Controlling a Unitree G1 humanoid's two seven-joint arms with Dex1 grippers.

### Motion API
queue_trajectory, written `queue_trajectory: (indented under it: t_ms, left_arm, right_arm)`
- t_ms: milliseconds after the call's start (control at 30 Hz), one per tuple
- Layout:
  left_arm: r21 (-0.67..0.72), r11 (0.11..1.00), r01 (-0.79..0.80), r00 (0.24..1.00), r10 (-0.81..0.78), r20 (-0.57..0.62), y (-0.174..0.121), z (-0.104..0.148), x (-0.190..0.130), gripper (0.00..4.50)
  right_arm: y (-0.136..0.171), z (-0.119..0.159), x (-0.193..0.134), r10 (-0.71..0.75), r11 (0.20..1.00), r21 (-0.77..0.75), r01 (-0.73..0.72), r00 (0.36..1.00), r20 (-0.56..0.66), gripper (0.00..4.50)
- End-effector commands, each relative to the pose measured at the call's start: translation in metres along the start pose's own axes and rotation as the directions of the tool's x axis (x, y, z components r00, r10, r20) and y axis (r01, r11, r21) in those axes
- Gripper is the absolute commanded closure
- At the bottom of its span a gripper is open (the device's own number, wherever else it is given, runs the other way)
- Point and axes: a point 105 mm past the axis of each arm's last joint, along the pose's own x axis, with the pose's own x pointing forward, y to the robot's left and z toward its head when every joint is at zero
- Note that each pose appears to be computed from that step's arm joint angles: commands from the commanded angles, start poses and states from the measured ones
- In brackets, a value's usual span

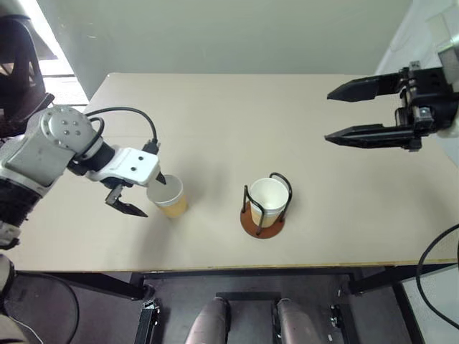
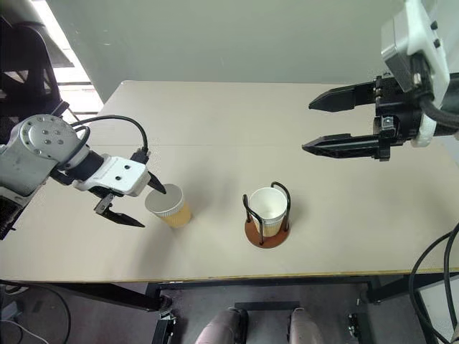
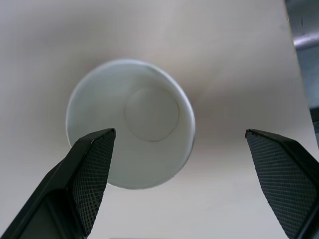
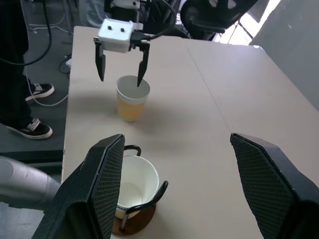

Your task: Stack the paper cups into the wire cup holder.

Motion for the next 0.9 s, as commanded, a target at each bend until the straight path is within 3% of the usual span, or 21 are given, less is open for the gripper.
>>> queue_trajectory:
  t_ms: [33, 567, 667, 900]
  left_arm:
    - [0.005, 1.000, -0.007, 1.000, 0.007, -0.003, 0.001, -0.003, -0.005, 0.00]
    - [0.046, 0.997, 0.058, 0.998, -0.058, -0.009, -0.002, -0.010, 0.021, 0.00]
    - [0.049, 0.996, 0.069, 0.998, -0.069, -0.007, -0.002, -0.009, 0.023, 0.64]
    - [0.087, 0.991, 0.100, 0.995, -0.101, 0.009, 0.000, -0.002, 0.030, 3.12]
  right_arm:
    - [0.014, 0.016, -0.004, 0.050, 0.995, -0.086, -0.044, 0.996, 0.073, 1.10]
    - [0.021, 0.020, -0.002, 0.079, 0.995, -0.076, -0.069, 0.986, 0.146, 1.10]
    - [0.024, 0.019, -0.003, 0.088, 0.993, -0.096, -0.073, 0.983, 0.164, 1.07]
    - [0.030, 0.001, -0.005, 0.110, 0.990, -0.098, -0.098, 0.986, 0.127, 1.07]
